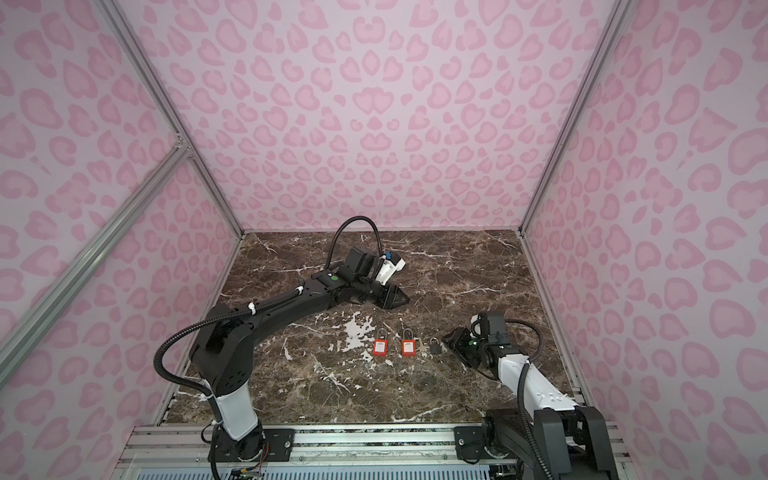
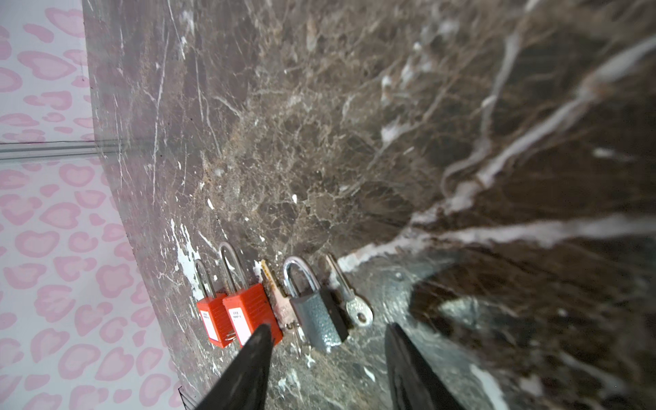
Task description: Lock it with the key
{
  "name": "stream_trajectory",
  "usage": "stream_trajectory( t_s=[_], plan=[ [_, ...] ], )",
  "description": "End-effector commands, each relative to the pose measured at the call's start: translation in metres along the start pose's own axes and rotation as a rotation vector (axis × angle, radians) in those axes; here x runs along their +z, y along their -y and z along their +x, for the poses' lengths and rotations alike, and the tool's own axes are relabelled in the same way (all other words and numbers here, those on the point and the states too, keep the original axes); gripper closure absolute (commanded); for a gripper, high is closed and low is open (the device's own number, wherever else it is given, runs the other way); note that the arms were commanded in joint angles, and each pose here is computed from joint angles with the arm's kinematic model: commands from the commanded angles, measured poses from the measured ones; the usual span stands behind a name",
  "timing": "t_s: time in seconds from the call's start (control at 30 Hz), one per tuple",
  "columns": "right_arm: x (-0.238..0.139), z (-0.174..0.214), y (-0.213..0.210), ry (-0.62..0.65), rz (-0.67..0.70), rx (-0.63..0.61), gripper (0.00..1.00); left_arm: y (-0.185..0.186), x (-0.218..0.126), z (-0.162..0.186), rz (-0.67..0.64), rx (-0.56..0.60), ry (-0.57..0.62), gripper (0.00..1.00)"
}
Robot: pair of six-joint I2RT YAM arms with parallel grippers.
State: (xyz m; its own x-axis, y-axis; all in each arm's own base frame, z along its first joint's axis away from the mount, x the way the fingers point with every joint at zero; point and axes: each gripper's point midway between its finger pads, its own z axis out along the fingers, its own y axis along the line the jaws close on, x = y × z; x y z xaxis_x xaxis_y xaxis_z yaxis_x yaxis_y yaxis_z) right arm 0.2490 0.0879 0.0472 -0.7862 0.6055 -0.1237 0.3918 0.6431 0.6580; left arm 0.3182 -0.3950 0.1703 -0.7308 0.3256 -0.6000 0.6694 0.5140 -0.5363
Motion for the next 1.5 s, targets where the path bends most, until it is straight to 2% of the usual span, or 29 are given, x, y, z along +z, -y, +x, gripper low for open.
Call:
stream_trajectory(
  t_s=[0.0, 0.03, 0.13, 0.17, 0.3, 0.43, 0.53, 0.7, 0.8, 0.83, 0.9, 0.97, 1.07, 1.17, 1.33, 1.47],
  plan=[
    [-0.007, -0.009, 0.002, 0.044, 0.049, -0.040, 0.34, 0.004, -0.005, -0.008, 0.001, 0.020, 0.028, 0.27],
    [-0.010, -0.011, 0.002, 0.056, 0.056, -0.051, 0.25, 0.004, -0.005, -0.008, 0.002, 0.020, 0.029, 0.02],
    [-0.016, -0.018, 0.000, 0.089, 0.077, -0.078, 0.05, 0.004, -0.006, -0.009, 0.002, 0.023, 0.035, 0.03],
    [-0.018, -0.020, -0.001, 0.103, 0.084, -0.086, 0.02, 0.005, -0.006, -0.009, 0.000, 0.023, 0.037, 0.03],
    [-0.026, -0.032, -0.004, 0.164, 0.099, -0.116, 0.02, 0.002, -0.014, -0.014, -0.031, 0.029, 0.076, 0.03],
    [-0.039, -0.050, -0.012, 0.267, 0.108, -0.165, 0.02, -0.015, -0.034, -0.023, -0.165, 0.024, 0.178, 0.03],
    [-0.053, -0.068, -0.021, 0.389, 0.108, -0.225, 0.02, -0.025, -0.061, -0.032, -0.252, 0.050, 0.291, 0.03],
    [-0.088, -0.099, -0.040, 0.662, 0.108, -0.375, 0.02, -0.041, -0.121, -0.042, -0.356, 0.124, 0.528, 0.03],
    [-0.105, -0.114, -0.041, 0.798, 0.146, -0.424, 0.02, -0.047, -0.158, -0.040, -0.458, 0.230, 0.644, 0.03],
    [-0.109, -0.117, -0.040, 0.826, 0.162, -0.430, 0.02, -0.044, -0.169, -0.037, -0.497, 0.304, 0.678, 0.03],
    [-0.109, -0.121, -0.040, 0.845, 0.184, -0.467, 0.02, -0.041, -0.191, -0.029, -0.572, 0.412, 0.748, 0.03],
    [-0.106, -0.125, -0.039, 0.851, 0.202, -0.498, 0.02, -0.054, -0.214, -0.021, -0.706, 0.433, 0.776, 0.03],
    [-0.103, -0.129, -0.039, 0.870, 0.220, -0.537, 0.02, -0.083, -0.242, -0.008, -0.899, 0.369, 0.773, 0.03],
    [-0.100, -0.135, -0.040, 0.905, 0.229, -0.583, 0.02, -0.110, -0.279, 0.013, -1.021, 0.261, 0.863, 0.03],
    [-0.095, -0.146, -0.028, 0.934, 0.340, -0.651, 0.02, -0.154, -0.336, 0.066, -1.129, 0.060, 1.028, 0.03],
    [-0.087, -0.155, -0.019, 0.973, 0.371, -0.655, 0.02, -0.180, -0.352, 0.107, -1.190, -0.022, 1.052, 0.03]
  ],
)
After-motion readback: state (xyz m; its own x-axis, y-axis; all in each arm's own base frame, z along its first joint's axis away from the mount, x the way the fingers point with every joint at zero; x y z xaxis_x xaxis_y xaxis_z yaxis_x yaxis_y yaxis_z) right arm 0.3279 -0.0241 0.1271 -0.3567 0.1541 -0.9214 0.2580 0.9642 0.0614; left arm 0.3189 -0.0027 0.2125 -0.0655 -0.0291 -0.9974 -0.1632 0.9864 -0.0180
